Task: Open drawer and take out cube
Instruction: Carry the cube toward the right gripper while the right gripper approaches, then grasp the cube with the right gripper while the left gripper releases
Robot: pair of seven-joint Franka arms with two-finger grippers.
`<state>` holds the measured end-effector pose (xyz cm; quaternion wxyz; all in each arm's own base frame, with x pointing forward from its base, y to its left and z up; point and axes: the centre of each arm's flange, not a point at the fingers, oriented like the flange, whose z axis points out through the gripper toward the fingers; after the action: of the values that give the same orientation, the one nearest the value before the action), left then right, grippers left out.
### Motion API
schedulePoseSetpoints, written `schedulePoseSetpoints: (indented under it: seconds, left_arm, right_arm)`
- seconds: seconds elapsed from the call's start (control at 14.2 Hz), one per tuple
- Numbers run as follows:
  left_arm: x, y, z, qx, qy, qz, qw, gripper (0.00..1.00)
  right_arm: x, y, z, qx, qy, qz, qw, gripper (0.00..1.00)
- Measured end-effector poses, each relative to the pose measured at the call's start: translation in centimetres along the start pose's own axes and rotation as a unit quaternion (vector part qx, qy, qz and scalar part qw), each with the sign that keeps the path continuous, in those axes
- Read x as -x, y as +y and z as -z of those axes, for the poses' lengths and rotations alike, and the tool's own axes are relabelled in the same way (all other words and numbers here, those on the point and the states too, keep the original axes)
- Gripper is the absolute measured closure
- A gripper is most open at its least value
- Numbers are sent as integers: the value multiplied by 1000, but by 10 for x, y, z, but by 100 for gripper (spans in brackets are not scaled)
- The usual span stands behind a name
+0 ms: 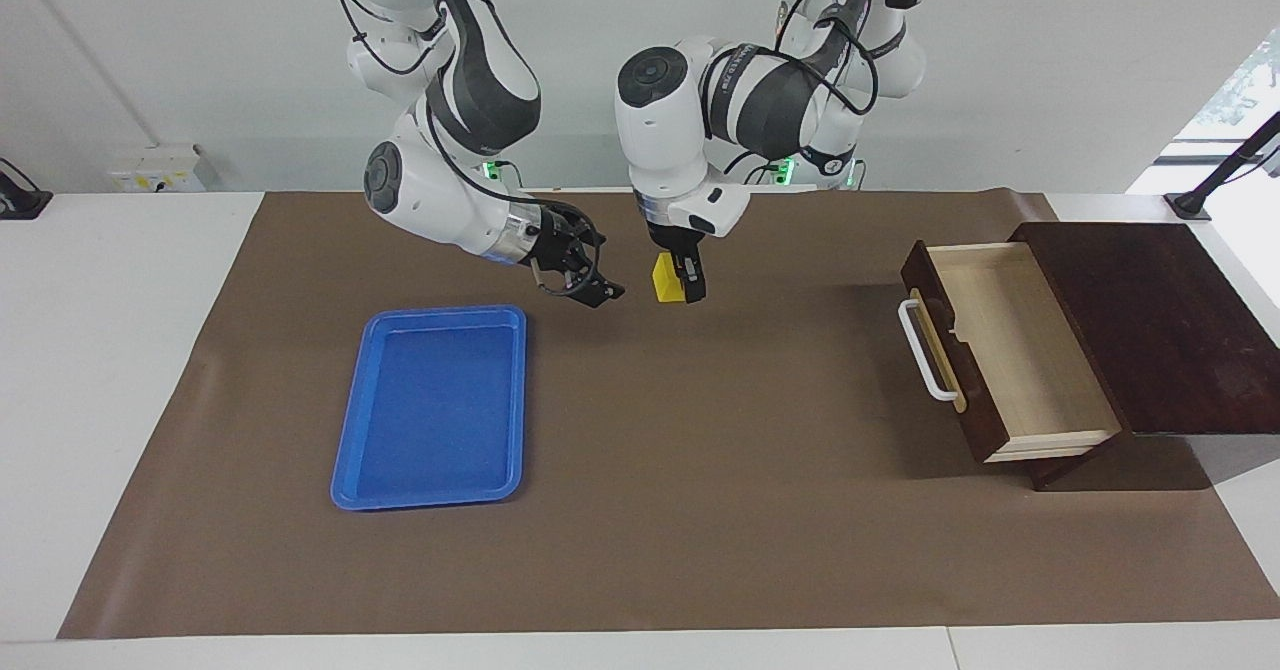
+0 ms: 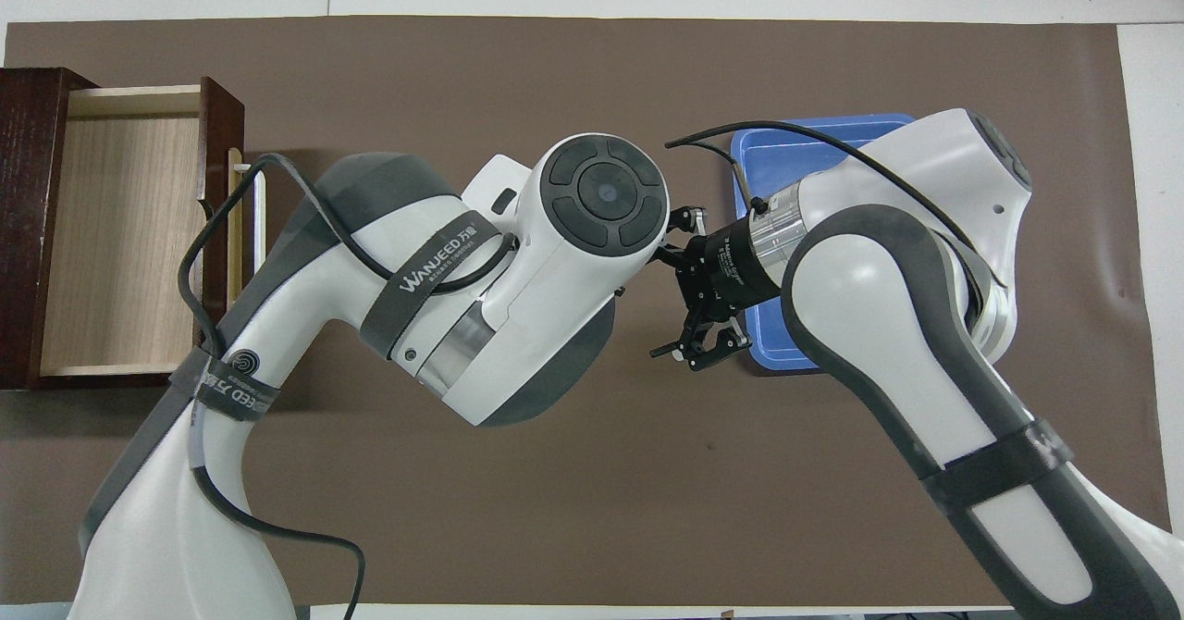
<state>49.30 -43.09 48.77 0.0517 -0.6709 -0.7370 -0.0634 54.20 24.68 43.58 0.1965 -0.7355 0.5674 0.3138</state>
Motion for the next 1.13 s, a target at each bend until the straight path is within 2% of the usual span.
schedulePoseSetpoints:
  seconds: [0.28, 0.56, 1.13]
  left_arm:
    - [1, 1, 1, 4, -5, 2, 1000, 44]
    - [-1, 4, 0, 5, -5, 5, 1000, 44]
    - [-5, 7, -3, 3, 0, 9, 1000, 44]
  right_arm:
    - [16, -2, -25, -9, 1, 7, 1000, 0]
    - [21, -6, -25, -33, -11, -4, 999, 0]
    - [28, -15, -39, -61, -5, -16, 998, 0]
